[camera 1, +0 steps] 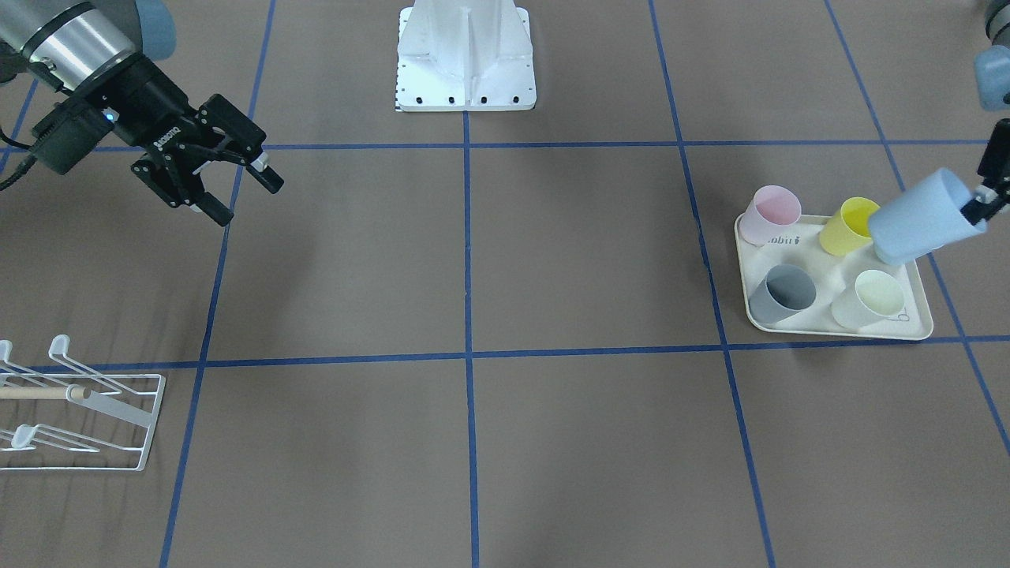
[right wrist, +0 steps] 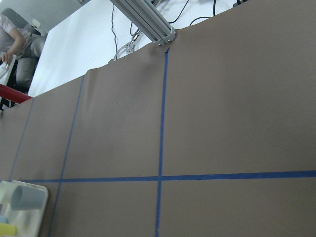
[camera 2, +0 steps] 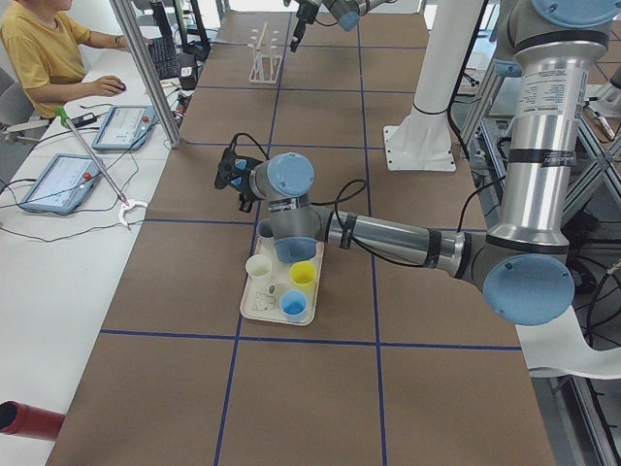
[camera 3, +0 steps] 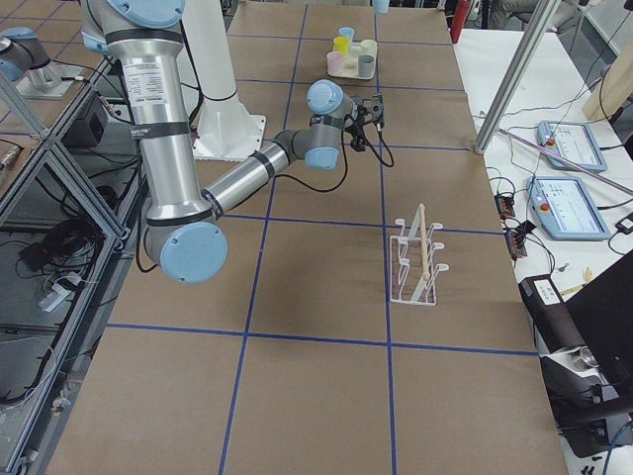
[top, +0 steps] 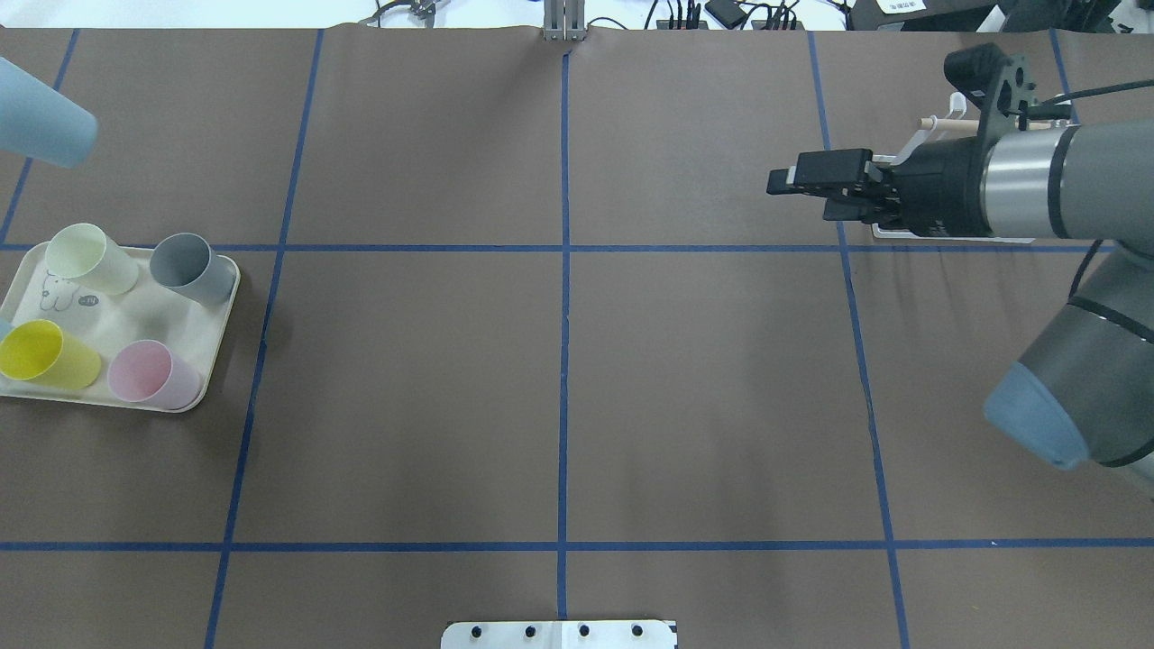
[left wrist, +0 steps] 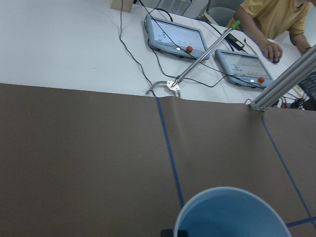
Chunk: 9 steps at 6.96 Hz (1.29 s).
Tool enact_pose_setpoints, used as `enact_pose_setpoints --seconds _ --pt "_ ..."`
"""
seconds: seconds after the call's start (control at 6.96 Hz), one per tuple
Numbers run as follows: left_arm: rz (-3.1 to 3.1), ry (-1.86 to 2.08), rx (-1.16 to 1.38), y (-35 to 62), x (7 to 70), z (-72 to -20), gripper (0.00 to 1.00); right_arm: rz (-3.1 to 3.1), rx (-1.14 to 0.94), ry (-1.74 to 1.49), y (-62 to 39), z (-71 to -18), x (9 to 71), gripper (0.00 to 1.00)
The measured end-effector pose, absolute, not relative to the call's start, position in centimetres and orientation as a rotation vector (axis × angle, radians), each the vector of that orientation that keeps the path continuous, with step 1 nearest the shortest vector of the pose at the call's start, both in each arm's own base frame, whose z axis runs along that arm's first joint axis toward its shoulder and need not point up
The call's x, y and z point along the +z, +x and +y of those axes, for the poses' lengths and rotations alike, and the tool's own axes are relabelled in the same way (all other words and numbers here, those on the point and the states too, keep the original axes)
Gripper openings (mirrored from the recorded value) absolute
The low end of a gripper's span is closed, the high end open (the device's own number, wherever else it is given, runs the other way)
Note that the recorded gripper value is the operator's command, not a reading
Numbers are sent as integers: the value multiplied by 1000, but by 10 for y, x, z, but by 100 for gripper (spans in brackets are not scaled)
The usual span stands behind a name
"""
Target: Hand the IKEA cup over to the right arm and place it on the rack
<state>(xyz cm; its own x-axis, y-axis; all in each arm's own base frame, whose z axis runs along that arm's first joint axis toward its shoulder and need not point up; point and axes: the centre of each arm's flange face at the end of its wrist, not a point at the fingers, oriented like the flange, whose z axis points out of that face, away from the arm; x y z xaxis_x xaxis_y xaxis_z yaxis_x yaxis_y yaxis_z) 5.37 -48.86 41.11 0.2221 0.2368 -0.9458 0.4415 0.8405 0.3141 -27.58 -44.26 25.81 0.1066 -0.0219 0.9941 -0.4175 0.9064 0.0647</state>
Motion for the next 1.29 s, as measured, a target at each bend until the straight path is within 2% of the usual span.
enact_pose_setpoints --seconds 0.72,1.01,1.29 --pt "1750 490 -327 220 270 -446 0 -1713 584 193 -328 -423 153 100" --pt "1879 442 -378 262 230 -416 0 -1798 698 129 -349 -412 123 100" --pt "1951 446 -459 298 209 -393 0 -1835 718 103 -360 -404 106 100"
